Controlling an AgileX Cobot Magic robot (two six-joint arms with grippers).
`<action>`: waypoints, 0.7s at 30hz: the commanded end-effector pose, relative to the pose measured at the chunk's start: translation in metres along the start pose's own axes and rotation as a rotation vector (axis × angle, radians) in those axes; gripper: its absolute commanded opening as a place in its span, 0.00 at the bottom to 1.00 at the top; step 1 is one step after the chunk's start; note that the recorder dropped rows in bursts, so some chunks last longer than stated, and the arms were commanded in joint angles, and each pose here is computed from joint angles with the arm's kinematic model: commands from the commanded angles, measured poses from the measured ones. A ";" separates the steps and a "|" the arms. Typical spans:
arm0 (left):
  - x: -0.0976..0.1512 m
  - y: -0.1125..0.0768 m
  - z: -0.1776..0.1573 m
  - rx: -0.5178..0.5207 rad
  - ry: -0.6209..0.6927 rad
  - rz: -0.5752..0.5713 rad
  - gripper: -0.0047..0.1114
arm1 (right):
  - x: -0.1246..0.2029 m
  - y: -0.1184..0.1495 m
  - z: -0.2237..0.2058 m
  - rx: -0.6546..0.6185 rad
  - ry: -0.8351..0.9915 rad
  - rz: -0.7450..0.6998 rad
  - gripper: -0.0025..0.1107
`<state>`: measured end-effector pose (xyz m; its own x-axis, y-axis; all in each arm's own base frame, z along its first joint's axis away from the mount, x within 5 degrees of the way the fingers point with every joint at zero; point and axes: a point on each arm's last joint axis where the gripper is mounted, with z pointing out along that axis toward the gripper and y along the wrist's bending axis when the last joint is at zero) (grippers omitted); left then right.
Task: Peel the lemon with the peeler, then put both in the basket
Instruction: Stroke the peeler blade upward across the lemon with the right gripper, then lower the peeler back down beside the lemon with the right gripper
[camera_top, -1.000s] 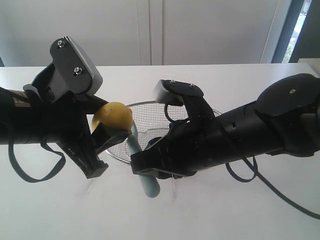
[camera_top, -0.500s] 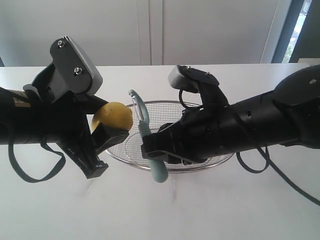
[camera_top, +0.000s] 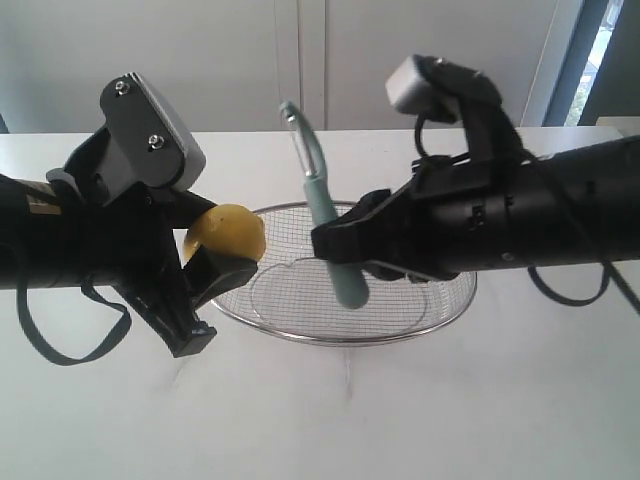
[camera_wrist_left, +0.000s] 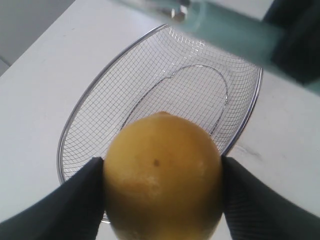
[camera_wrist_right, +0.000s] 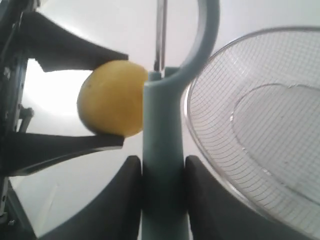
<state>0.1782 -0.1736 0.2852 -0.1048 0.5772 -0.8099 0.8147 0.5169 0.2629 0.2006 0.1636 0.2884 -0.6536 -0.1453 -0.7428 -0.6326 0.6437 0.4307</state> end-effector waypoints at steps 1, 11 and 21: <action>0.000 -0.002 -0.001 0.005 -0.005 -0.005 0.04 | -0.011 -0.013 -0.022 0.094 -0.077 -0.034 0.02; 0.000 -0.002 -0.001 0.004 -0.006 -0.005 0.04 | 0.011 -0.044 0.022 0.040 0.138 0.134 0.02; 0.000 -0.002 -0.001 0.004 -0.006 -0.005 0.04 | 0.039 -0.026 0.074 -0.283 0.306 0.227 0.02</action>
<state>0.1782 -0.1736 0.2852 -0.1048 0.5772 -0.8099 0.8147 0.5169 0.2629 0.2259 0.1864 0.2096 -0.8615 -0.2499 -0.4421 -0.5044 0.5217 0.6881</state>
